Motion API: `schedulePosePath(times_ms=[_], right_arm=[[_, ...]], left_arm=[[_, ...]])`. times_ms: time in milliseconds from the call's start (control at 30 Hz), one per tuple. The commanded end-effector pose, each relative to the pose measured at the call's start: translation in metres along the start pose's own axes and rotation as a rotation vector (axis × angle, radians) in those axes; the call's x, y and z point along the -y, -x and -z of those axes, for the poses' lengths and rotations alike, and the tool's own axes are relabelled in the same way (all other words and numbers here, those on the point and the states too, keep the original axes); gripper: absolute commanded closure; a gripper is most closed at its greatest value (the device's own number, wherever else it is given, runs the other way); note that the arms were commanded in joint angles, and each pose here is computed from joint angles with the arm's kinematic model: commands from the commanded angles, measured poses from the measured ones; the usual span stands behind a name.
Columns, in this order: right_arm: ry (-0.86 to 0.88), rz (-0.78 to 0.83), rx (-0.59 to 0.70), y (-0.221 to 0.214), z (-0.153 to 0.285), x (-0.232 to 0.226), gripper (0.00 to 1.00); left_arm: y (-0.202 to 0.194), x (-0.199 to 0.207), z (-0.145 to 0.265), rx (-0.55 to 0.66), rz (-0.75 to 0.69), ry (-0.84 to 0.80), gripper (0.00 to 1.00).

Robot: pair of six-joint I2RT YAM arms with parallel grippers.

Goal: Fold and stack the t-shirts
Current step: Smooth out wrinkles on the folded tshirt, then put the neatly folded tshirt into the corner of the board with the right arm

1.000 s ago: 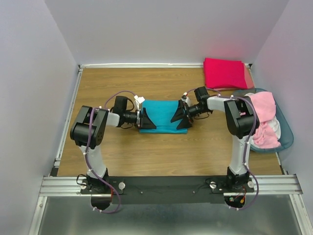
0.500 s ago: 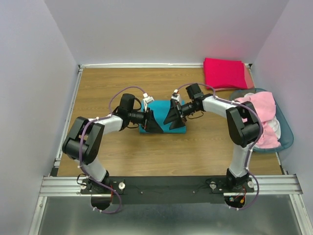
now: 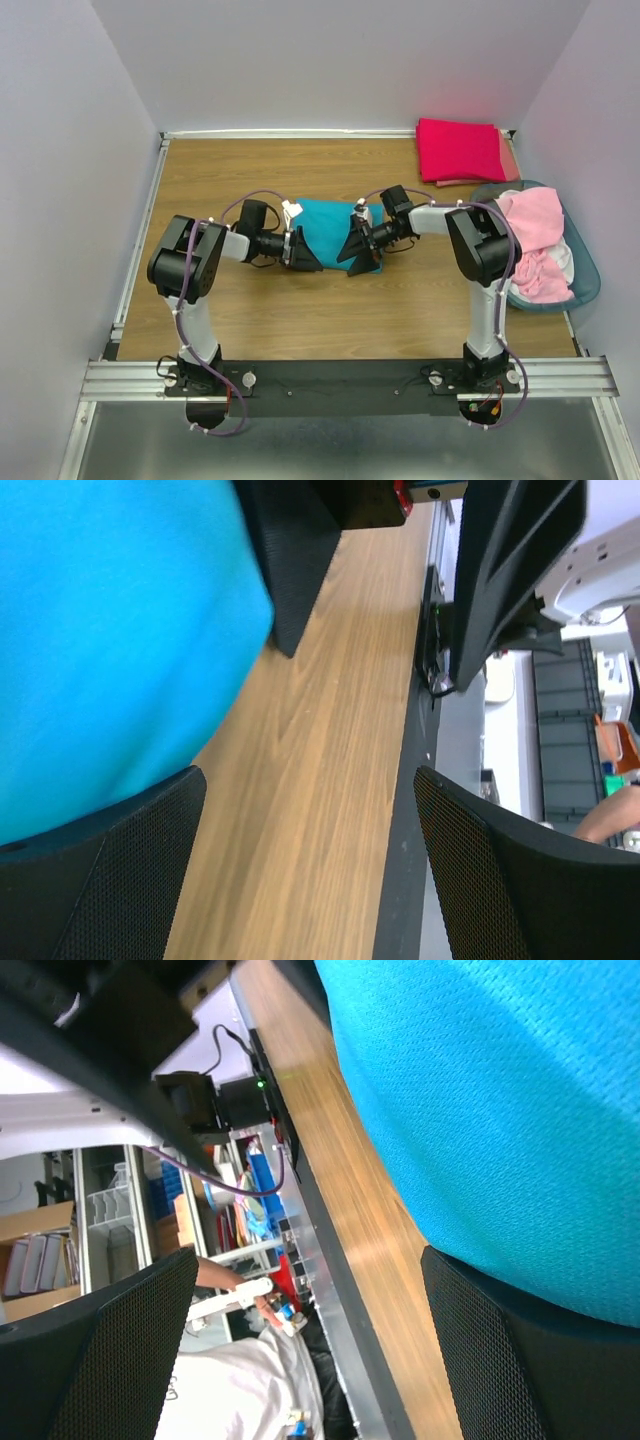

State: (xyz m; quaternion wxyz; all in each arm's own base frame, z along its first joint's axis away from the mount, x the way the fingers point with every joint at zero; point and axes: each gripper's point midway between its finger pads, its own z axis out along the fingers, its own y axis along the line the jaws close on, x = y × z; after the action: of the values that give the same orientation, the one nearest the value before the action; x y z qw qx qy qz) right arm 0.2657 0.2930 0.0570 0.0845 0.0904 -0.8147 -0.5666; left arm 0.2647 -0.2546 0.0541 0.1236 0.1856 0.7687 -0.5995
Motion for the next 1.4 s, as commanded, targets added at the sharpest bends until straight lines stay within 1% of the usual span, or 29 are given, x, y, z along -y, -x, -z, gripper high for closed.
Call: schedulePosePath(times_ms=[0,133,267,300,333,367,400,433,533,567,600,633,667,700,733,800,833,867,933,1033,1067,1200,1300,1367], right_arm=[[-0.073,-0.130,0.031,-0.012,0.013,0.049,0.00],[-0.076,-0.107,0.030,-0.019,0.018,0.049,0.00],[-0.073,-0.041,0.022,-0.019,0.024,0.034,0.00],[-0.070,0.002,0.030,-0.012,0.028,0.024,0.00],[-0.067,0.022,0.030,-0.010,0.030,0.018,0.00],[-0.058,0.041,0.028,-0.008,0.032,0.010,0.00],[-0.041,0.087,0.045,0.000,0.037,-0.007,0.00],[-0.006,0.097,0.043,0.001,0.039,-0.021,0.00],[0.025,0.176,0.072,0.010,0.050,-0.055,0.00],[0.017,0.217,0.092,0.009,0.056,-0.069,0.00],[0.009,0.228,0.101,0.009,0.058,-0.074,0.00],[0.001,0.231,0.113,0.009,0.061,-0.076,0.00],[0.000,0.215,0.117,0.003,0.063,-0.076,0.00],[-0.003,0.205,0.122,0.001,0.065,-0.075,0.00],[-0.015,0.191,0.134,0.001,0.069,-0.070,0.00],[-0.041,0.174,0.153,0.000,0.074,-0.062,0.00],[-0.060,0.162,0.177,0.003,0.080,-0.056,0.00],[-0.067,0.162,0.188,0.006,0.084,-0.053,0.00],[-0.088,0.146,0.213,0.013,0.091,-0.045,0.00],[-0.083,0.122,0.206,0.016,0.090,-0.038,0.00],[-0.077,0.111,0.200,0.015,0.089,-0.035,0.00],[-0.090,0.034,0.164,0.005,0.079,-0.009,0.00],[-0.110,-0.034,0.128,-0.008,0.070,0.019,0.00],[-0.126,-0.064,0.116,-0.007,0.066,0.034,0.00]], left_arm=[[-0.027,-0.054,0.019,0.007,0.108,0.138,0.06],[-0.038,-0.049,0.024,-0.007,0.094,0.133,0.06],[-0.031,-0.035,0.029,0.006,0.032,0.124,0.06],[-0.028,-0.028,0.030,0.005,0.011,0.100,0.06],[-0.022,-0.020,0.030,0.007,-0.026,0.083,0.06],[-0.015,-0.003,0.029,0.004,-0.096,0.063,0.06],[-0.010,0.007,0.027,0.003,-0.141,0.056,0.06],[0.003,0.027,0.026,0.014,-0.231,0.046,0.06],[0.009,0.059,0.004,-0.015,-0.316,0.023,0.06],[0.018,0.069,-0.001,-0.002,-0.356,0.008,0.06],[0.020,0.073,-0.009,0.002,-0.328,0.017,0.06],[0.018,0.080,-0.019,-0.011,-0.330,-0.004,0.06],[0.024,0.082,-0.028,0.000,-0.353,-0.020,0.06],[0.028,0.079,-0.034,0.008,-0.344,-0.004,0.06],[0.029,0.082,-0.043,0.002,-0.306,-0.013,0.06],[0.034,0.070,-0.056,0.014,-0.264,-0.008,0.06],[0.041,0.071,-0.061,0.028,-0.251,-0.017,0.06],[0.037,0.063,-0.069,0.014,-0.218,-0.015,0.06],[0.045,0.057,-0.076,0.031,-0.210,-0.003,0.06],[0.045,0.039,-0.087,0.026,-0.145,0.006,0.06],[0.039,0.025,-0.090,0.013,-0.097,0.024,0.06],[0.027,-0.006,-0.085,0.020,0.017,0.081,0.06],[0.025,-0.013,-0.079,0.030,0.050,0.089,0.06],[0.027,-0.015,-0.072,0.051,0.065,0.093,0.06]])
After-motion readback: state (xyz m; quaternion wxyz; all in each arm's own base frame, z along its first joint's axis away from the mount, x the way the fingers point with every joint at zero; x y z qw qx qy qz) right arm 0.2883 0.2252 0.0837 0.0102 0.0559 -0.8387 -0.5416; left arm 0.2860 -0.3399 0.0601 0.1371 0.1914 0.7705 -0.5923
